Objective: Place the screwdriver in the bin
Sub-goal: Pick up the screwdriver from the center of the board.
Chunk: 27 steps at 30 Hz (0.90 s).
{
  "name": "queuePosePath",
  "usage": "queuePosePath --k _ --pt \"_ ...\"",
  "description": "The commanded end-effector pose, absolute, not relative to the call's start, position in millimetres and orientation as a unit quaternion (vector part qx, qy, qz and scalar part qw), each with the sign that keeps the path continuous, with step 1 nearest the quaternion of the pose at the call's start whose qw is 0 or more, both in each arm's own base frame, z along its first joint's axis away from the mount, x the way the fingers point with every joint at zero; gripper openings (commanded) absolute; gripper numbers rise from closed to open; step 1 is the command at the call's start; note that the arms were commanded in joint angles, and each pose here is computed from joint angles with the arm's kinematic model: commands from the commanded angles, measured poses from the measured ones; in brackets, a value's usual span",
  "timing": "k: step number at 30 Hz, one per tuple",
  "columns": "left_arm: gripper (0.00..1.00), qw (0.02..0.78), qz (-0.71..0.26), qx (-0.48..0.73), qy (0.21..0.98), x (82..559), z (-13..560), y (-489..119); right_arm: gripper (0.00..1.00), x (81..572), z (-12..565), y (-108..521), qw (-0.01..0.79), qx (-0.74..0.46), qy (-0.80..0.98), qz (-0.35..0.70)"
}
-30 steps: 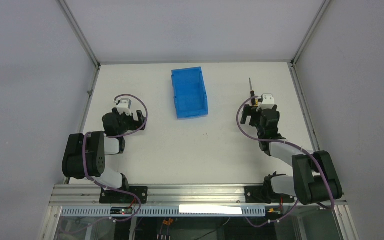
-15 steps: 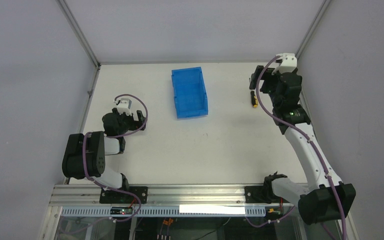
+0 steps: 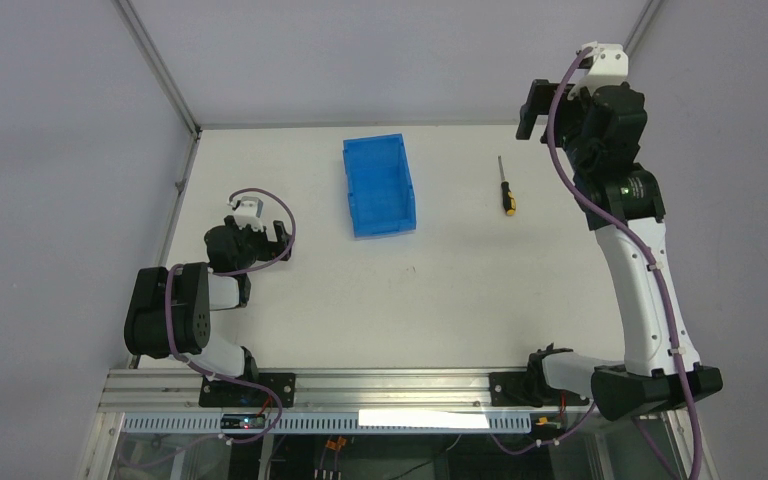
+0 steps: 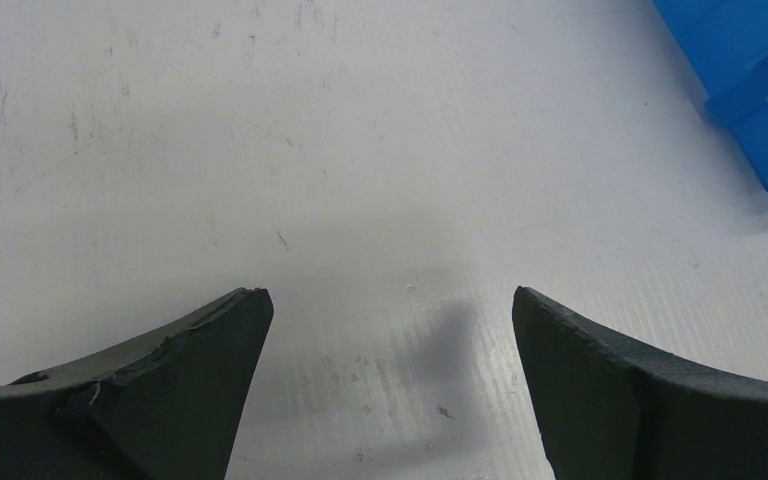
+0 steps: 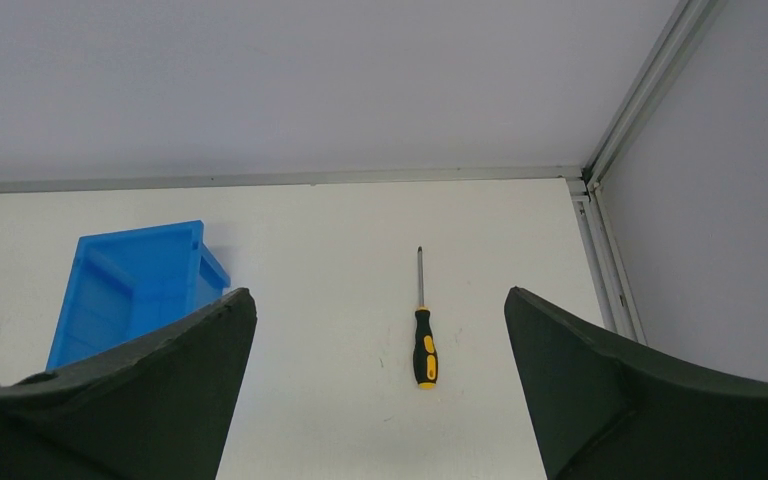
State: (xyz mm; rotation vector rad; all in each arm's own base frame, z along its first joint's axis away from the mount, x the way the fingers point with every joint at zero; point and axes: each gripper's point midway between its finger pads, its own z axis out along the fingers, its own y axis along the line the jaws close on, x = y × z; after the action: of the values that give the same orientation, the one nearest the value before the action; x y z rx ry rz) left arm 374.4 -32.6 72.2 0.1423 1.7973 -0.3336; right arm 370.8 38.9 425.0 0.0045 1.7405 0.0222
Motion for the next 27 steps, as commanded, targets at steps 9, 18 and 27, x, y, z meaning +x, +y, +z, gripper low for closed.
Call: queuePosePath --k 9,18,27 --pt "0.99 0.630 -0.139 0.070 0.761 380.8 87.6 -32.2 0.99 369.4 433.6 29.3 0.613 -0.004 0.790 -0.024" --pt "0.99 0.630 -0.140 0.070 0.761 380.6 87.4 -32.5 0.99 417.3 379.9 31.5 0.554 -0.011 0.832 -0.018" --pt "0.99 0.630 -0.139 0.070 0.761 380.6 87.2 -32.4 0.99 458.9 280.4 21.7 0.466 0.014 0.885 -0.003"
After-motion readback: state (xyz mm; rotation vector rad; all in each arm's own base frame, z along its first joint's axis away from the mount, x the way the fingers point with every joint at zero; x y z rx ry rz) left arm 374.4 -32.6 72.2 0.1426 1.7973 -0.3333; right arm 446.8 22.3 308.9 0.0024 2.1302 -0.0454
